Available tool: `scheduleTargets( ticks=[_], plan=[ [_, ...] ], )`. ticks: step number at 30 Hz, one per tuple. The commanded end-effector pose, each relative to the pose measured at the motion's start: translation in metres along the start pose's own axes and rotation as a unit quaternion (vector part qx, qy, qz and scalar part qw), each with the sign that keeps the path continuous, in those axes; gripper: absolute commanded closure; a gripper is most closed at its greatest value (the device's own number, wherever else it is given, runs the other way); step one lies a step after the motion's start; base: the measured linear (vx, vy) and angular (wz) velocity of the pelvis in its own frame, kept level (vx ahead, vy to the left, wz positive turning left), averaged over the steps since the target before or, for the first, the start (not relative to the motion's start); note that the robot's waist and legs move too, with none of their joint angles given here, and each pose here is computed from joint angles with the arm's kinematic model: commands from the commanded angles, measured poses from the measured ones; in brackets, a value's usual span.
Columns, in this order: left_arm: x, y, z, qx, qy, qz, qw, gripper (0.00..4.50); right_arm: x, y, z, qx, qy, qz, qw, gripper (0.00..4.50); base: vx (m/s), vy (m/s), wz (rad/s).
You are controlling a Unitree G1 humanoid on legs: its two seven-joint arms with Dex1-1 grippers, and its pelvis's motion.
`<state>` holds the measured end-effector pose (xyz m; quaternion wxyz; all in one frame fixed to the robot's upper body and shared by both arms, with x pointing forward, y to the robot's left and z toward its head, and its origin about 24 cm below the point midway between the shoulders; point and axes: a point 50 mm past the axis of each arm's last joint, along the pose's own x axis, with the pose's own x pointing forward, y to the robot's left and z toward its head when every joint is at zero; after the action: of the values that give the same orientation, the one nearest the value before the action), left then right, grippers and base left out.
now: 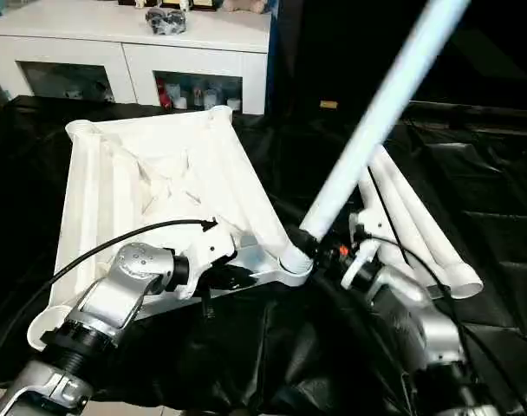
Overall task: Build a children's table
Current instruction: Insert table leg to table base
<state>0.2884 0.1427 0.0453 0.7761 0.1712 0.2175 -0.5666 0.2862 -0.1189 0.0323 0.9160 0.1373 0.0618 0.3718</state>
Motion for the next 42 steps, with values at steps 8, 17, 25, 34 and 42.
scheduleTargets(
  ticks=[8, 17, 25, 34, 42],
  plan=[
    [-0.007, 0.012, 0.016, 0.03, -0.03, 0.025, 0.999, 4.5, -0.014, -0.008, -0.024, -0.047, 0.1, -0.016, 0.994, 2.62, 0.0, 0.0, 0.0],
    [-0.009, 0.009, 0.019, 0.054, -0.028, -0.001, 0.998, 4.5, -0.005, -0.004, -0.015, -0.081, 0.144, 0.078, 0.983, 2.62, 0.0, 0.0, 0.0],
    [-0.013, 0.005, 0.023, 0.074, -0.025, -0.039, 0.996, 4.5, -0.004, -0.001, -0.016, -0.089, 0.192, 0.154, 0.965, 2.62, 0.0, 0.0, 0.0],
    [-0.021, -0.002, 0.027, 0.106, -0.011, -0.123, 0.987, 4.5, -0.01, 0.005, -0.019, -0.072, 0.238, 0.253, 0.935, 2.62, 0.0, 0.0, 0.0],
    [-0.028, 0.002, 0.031, 0.125, 0.01, -0.147, 0.981, 4.5, -0.017, 0.011, -0.019, -0.073, 0.258, 0.323, 0.908, 2.62, 0.0, 0.0, 0.0]
  ],
)
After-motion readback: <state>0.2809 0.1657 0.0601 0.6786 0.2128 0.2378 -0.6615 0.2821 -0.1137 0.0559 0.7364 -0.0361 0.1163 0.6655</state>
